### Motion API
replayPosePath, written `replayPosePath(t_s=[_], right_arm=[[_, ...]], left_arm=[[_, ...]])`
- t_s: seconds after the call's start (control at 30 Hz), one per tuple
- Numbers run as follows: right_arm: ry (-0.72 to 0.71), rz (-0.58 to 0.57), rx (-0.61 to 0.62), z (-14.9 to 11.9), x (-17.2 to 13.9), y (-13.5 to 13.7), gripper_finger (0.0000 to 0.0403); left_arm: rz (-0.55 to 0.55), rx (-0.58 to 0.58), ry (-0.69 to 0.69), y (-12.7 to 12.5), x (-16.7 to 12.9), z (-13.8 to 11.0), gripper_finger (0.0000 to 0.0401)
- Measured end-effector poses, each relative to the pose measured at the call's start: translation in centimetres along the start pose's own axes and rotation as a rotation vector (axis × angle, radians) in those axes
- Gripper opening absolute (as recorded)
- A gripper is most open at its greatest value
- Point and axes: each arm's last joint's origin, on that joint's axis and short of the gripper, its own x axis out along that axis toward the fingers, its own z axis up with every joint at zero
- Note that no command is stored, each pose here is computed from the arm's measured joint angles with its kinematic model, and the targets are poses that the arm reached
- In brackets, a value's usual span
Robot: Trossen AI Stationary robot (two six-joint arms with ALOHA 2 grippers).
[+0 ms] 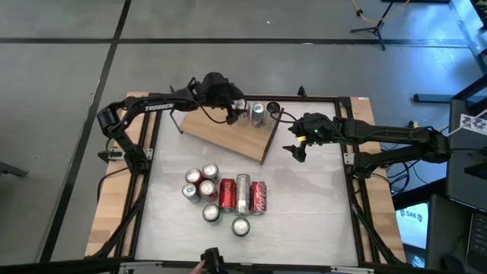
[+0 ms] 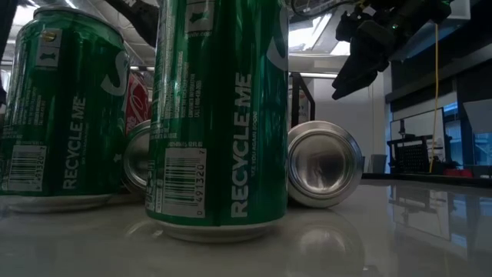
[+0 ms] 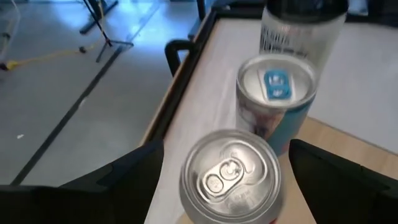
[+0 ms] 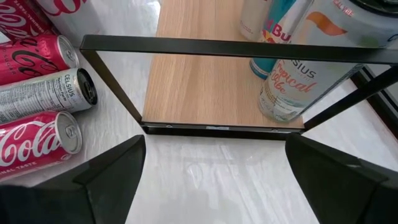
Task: Place canned beverage on shelf
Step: Put the right silver soda can on the shelf
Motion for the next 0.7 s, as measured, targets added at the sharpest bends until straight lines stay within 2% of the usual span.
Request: replayPosePath(t_s=[0.17, 0.3, 0.47, 0.7], right_arm=[[0.0, 0.0, 0.0, 0.0, 0.0, 0.0, 0.0381], [0.0, 0.0, 0.0, 0.0, 0.0, 0.0, 0.0381], [0.0, 0.0, 0.0, 0.0, 0.0, 0.0, 0.0381], [-0.003, 0.001, 0.0, 0.0, 0.0, 0.0, 0.0381]], left_arm=[[0.069, 0.006, -0.023, 0.1, -1.9, 1.1, 0.0334], [0.154, 0.005, 0.009, 0.1, -3.3, 1.4, 0.0334], [0.232, -0.024, 0.131, 0.1, -4.6, 0.7, 0.0333], [0.223, -0.113, 0.299, -0.3, -3.6, -1.3, 0.0304]])
